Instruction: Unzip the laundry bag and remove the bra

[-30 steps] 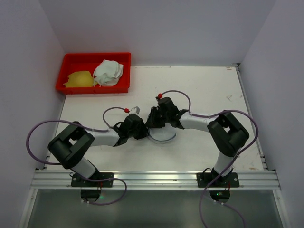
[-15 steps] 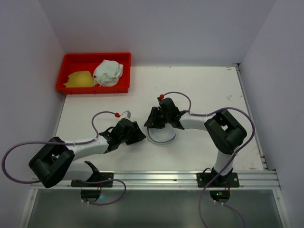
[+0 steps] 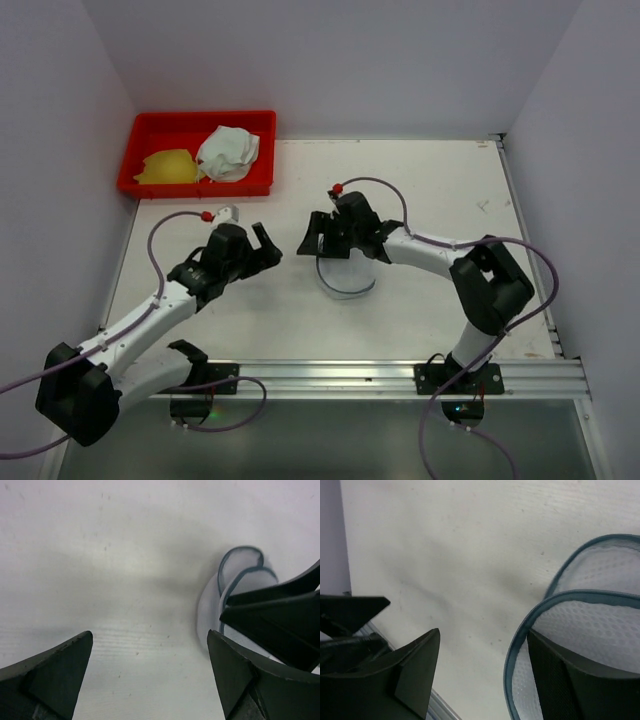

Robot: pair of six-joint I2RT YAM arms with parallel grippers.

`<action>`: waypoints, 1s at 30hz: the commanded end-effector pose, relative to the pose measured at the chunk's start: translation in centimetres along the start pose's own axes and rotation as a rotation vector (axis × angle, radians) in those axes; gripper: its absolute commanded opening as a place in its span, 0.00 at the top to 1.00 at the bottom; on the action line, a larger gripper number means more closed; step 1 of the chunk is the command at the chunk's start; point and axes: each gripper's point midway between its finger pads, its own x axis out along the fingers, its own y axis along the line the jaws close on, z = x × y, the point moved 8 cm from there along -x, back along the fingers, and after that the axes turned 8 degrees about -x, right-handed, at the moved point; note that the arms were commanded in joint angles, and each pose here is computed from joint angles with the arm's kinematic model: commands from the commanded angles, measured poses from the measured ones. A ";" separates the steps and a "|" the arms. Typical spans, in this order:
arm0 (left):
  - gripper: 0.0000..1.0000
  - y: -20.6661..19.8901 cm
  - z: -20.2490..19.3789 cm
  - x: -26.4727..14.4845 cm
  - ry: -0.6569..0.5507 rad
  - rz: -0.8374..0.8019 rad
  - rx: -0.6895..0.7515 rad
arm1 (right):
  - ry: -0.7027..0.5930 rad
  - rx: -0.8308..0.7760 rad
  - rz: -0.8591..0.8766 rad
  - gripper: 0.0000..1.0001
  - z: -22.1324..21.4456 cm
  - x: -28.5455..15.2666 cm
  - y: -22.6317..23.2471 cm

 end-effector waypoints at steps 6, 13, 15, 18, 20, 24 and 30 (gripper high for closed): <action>0.00 -3.6 7.1 -2.3 -0.162 -0.038 0.095 | -0.106 -0.173 -0.135 0.09 5.3 -6.1 3.1; 0.00 -3.8 10.2 -2.3 -0.196 -0.046 0.090 | -0.185 -0.276 -0.273 0.01 7.5 -8.8 2.8; 0.00 -3.4 11.4 -2.7 -0.216 -0.041 0.095 | -0.237 -0.294 -0.317 0.01 8.5 -10.1 2.2; 0.00 -2.4 13.8 -3.7 -0.294 -0.010 0.106 | -0.337 -0.247 -0.361 0.01 10.8 -13.6 0.4; 0.00 -1.3 15.3 -4.5 -0.365 0.041 0.113 | -0.434 -0.204 -0.401 0.01 12.0 -17.2 -1.0; 0.00 -0.4 17.0 -6.9 -0.440 0.079 0.138 | -0.631 -0.204 -0.518 0.01 12.2 -24.4 -1.9; 0.00 -0.7 17.5 -13.8 -0.567 0.131 0.192 | -0.857 -0.212 -0.631 0.01 8.5 -34.3 -0.6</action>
